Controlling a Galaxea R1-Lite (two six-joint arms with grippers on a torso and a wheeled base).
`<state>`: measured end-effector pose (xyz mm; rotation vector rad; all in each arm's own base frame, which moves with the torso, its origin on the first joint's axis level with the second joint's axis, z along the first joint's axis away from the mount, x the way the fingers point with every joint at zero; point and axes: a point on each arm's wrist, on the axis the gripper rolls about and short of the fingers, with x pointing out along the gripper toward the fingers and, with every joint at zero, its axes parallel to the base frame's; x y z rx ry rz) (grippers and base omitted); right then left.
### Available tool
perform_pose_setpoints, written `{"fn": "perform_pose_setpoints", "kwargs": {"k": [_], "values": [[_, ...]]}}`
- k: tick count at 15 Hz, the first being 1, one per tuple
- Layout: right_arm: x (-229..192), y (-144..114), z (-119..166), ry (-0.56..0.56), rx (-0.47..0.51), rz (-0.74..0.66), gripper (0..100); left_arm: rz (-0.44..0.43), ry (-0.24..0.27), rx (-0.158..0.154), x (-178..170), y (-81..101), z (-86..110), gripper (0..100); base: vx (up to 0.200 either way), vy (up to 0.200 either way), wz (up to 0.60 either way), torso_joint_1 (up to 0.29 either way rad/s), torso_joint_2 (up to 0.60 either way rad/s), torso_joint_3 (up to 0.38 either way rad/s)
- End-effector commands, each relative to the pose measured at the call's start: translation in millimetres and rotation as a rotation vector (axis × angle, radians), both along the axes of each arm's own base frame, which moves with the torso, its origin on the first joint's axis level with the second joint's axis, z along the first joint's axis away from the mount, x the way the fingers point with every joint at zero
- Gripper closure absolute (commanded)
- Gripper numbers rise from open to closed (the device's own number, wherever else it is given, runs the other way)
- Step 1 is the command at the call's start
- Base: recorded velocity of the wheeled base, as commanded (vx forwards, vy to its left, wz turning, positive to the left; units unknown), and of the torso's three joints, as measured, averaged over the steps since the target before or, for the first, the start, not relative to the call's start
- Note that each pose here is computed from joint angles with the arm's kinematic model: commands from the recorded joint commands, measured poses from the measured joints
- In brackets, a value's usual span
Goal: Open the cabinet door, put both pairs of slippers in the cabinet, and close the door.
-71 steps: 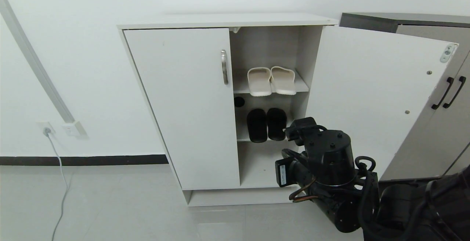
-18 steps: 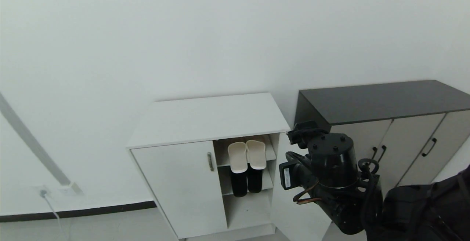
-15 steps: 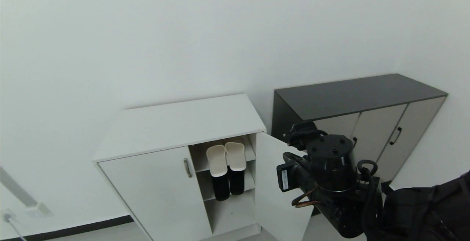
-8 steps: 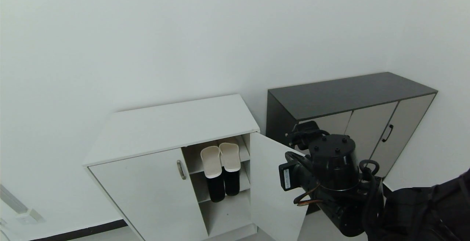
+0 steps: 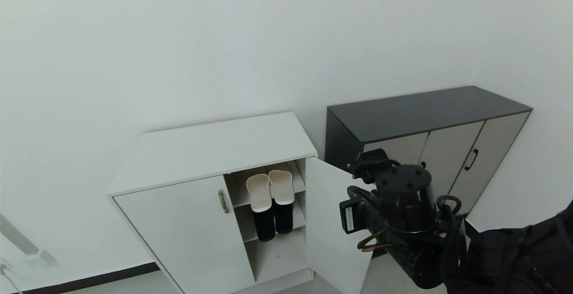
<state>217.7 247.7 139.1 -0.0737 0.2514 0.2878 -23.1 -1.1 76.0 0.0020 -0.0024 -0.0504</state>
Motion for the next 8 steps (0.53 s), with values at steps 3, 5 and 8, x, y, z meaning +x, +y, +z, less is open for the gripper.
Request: {"fn": "perform_pose_setpoints", "kwargs": {"k": [3,5,8], "values": [[2,-1,0,-0.001,-0.001,-0.008,100,0.000,0.001,0.001,0,0.0,0.1,100,-0.133,0.000,0.00,-0.010,0.00,0.002],[7,-5,0,-0.005,-0.006,-0.024,100,0.000,0.001,0.001,0,0.0,0.1,100,0.000,0.000,0.00,0.000,0.00,0.000],[52,-24,23,-0.056,0.065,-0.081,100,0.000,0.001,0.001,0,0.0,0.1,100,0.000,0.000,0.00,0.000,0.00,0.000]]}}
